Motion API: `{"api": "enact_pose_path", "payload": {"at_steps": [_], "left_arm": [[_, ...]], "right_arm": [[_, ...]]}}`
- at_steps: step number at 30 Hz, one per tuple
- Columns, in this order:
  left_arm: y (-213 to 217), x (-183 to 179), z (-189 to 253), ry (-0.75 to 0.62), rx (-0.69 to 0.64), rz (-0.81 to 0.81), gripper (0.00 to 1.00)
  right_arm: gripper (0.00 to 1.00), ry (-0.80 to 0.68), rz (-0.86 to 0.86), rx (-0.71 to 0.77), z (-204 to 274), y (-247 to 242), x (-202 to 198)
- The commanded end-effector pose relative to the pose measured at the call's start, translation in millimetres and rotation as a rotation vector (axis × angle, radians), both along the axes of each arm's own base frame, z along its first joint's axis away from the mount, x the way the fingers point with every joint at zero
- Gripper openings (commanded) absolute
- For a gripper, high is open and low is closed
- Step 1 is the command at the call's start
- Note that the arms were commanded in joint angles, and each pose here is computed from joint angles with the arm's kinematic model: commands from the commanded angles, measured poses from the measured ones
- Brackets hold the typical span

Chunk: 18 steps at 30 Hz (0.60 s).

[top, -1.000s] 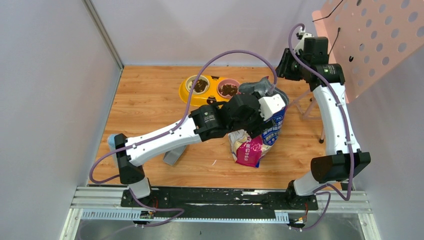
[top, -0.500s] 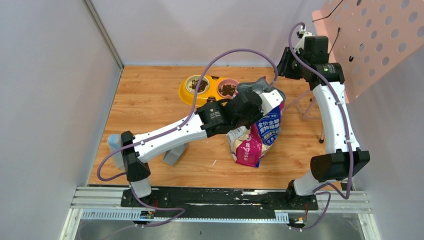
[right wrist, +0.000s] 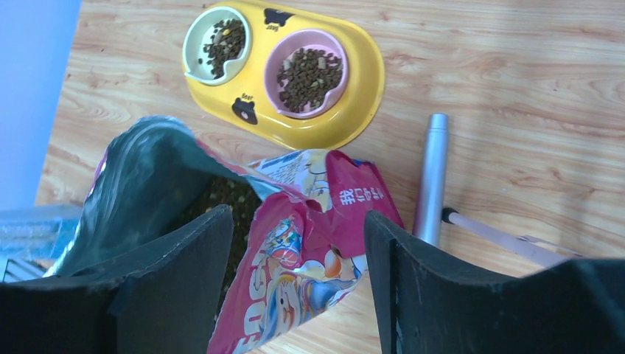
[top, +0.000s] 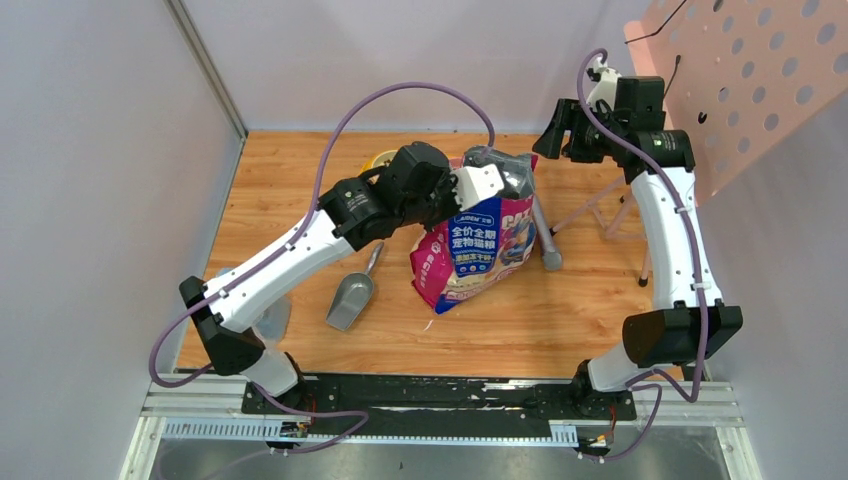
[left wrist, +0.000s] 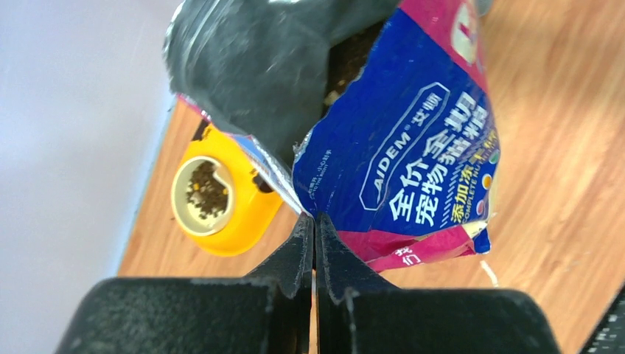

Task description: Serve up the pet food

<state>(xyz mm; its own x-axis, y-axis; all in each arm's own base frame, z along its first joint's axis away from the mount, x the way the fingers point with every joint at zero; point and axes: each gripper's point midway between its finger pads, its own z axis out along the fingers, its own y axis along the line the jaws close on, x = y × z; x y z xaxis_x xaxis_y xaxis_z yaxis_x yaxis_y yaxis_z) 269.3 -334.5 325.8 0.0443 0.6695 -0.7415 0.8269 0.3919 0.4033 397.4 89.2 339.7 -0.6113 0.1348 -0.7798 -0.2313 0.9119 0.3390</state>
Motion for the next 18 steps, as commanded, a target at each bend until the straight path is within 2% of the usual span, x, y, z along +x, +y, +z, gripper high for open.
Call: {"api": "enact_pose_path", "payload": {"at_steps": [1, 3, 8, 15, 18], "left_arm": [[25, 11, 86, -0.257, -0.129, -0.020, 0.00], [36, 16, 81, -0.256, -0.118, -0.002, 0.00], [69, 26, 73, -0.256, -0.111, 0.008, 0.00], [83, 23, 68, -0.303, -0.136, -0.136, 0.00], [77, 19, 70, -0.297, -0.147, -0.172, 0.00]], "right_arm": [[0.67, -0.095, 0.106, 0.014, 22, 12, -8], [0.66, -0.117, 0.192, 0.007, 23, 19, -12], [0.65, -0.347, 0.649, -0.054, 22, 47, -60], [0.62, -0.510, 0.833, -0.112, 13, 54, -78], [0.56, -0.616, 0.892, -0.214, 14, 52, -72]]}}
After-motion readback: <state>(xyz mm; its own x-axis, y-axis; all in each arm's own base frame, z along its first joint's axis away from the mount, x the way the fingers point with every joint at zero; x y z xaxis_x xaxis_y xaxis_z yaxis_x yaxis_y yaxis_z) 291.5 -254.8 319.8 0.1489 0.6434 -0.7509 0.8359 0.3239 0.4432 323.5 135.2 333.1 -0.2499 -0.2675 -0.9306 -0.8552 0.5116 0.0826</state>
